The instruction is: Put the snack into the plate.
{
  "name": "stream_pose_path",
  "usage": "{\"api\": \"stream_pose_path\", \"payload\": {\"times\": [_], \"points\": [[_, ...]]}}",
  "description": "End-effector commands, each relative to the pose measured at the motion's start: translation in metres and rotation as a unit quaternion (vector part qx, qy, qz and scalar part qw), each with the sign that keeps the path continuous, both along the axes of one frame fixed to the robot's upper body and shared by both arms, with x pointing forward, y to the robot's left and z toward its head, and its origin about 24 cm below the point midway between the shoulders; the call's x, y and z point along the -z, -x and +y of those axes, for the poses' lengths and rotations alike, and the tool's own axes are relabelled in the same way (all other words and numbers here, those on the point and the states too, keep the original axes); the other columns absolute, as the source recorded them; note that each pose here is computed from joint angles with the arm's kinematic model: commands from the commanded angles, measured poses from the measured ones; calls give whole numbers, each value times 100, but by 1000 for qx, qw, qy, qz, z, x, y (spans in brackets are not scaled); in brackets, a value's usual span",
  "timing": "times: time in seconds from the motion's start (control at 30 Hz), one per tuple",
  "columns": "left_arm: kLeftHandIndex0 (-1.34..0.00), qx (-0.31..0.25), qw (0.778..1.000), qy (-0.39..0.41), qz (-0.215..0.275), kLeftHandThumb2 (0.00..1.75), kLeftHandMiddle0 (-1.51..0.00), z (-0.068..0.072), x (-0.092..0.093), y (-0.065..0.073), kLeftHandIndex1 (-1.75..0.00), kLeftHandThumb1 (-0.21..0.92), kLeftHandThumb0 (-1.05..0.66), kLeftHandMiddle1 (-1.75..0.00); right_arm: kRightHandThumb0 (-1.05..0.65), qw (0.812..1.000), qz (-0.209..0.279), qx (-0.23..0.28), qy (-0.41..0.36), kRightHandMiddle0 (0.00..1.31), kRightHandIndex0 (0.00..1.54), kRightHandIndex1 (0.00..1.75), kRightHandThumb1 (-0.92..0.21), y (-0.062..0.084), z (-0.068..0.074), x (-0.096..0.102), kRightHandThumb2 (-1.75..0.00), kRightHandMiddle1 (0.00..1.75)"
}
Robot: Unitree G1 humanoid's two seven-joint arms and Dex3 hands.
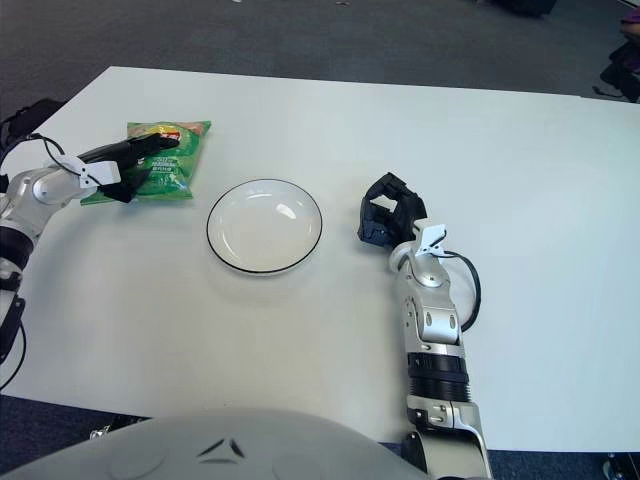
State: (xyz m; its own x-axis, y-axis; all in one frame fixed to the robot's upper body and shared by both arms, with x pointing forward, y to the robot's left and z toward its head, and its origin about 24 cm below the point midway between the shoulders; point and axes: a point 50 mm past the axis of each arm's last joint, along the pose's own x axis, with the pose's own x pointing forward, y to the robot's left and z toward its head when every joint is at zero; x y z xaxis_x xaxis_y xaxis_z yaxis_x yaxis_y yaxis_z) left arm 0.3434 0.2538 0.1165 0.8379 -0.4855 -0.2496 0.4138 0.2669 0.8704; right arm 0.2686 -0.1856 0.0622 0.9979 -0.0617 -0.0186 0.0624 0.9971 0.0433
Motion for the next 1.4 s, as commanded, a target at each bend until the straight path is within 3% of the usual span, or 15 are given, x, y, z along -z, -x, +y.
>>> {"api": "stream_pose_path", "payload": {"times": [0.0,0.6,0.93,1.37], "points": [[0,21,999,-11,34,118,-33,3,9,12,-75,92,-87,-14,-49,997,74,10,0,64,113,175,-28,18,-3,32,-136,175],[0,49,998,-15,29,111,-36,-3,0,19,-71,92,-83,-17,-50,997,71,8,9,65,112,175,-28,18,-3,33,-136,175],[0,18,995,-57,-78,99,-23,-6,-2,16,-69,92,-82,-11,-49,998,68,5,8,64,112,175,-28,18,-3,33,-136,175],[0,-39,981,-87,-168,92,-1,-10,2,12,-20,92,-94,0,-49,998,69,1,13,64,112,175,-29,17,-3,33,-135,175]]}}
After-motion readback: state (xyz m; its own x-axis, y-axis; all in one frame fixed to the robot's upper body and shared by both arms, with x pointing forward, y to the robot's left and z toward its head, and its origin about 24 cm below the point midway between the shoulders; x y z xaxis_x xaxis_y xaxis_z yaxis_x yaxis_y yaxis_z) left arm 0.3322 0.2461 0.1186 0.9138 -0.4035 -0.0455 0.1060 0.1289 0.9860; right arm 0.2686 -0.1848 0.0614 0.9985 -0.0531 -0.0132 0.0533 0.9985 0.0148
